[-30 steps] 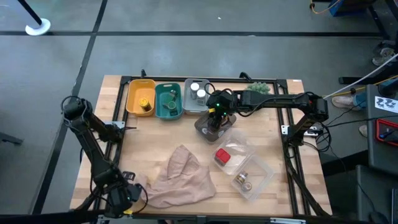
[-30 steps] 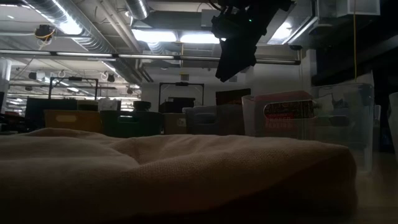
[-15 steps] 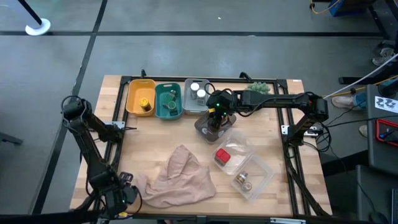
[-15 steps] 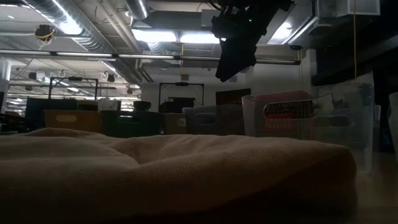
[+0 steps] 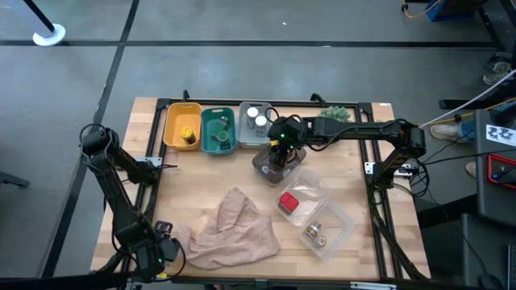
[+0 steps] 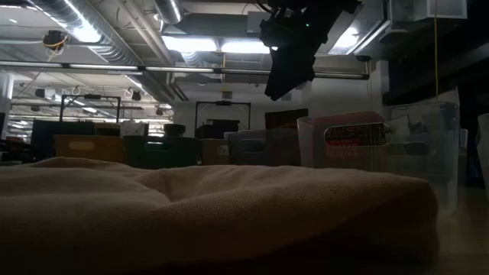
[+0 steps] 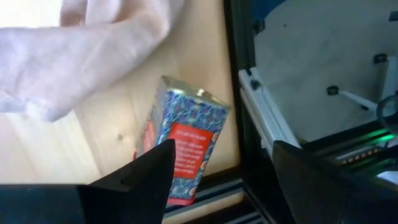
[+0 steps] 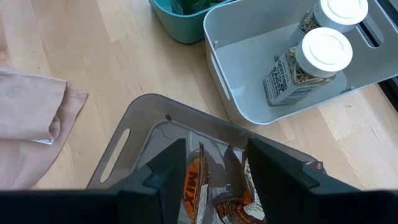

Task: Sort spices by type
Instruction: Put the red seasoning can into the left transparent bin

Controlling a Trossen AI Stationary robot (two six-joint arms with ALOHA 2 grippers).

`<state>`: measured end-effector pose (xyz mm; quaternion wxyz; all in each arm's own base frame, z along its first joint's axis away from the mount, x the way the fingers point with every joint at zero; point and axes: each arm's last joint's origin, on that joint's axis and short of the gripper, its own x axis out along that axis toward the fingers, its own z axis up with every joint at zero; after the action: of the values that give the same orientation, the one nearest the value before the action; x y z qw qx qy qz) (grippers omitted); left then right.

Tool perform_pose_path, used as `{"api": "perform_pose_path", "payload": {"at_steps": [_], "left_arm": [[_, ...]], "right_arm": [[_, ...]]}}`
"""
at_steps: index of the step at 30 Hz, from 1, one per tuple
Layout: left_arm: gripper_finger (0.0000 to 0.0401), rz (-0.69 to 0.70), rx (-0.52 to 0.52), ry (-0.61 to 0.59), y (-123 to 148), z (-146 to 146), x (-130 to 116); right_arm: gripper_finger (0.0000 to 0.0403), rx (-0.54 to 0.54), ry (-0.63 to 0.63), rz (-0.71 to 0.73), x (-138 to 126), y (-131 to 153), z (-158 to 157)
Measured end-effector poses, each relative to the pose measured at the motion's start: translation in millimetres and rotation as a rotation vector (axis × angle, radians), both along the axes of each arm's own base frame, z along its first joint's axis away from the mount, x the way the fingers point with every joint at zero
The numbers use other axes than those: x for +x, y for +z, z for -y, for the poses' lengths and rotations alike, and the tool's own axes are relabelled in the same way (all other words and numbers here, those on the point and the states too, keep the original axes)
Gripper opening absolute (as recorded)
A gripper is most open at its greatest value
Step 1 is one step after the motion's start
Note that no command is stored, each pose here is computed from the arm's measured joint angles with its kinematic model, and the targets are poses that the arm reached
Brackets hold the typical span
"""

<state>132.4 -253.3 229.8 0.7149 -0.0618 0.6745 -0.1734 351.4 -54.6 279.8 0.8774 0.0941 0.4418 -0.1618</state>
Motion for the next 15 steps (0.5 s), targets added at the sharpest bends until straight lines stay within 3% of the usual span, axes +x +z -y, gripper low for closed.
{"api": "perform_pose_path", "payload": {"at_steps": [15], "left_arm": [[0.0253,-0.080,0.161,-0.027,-20,-2,-3]], "right_arm": [[0.0172,0.000,0.000,0.000,0,0,0]]}}
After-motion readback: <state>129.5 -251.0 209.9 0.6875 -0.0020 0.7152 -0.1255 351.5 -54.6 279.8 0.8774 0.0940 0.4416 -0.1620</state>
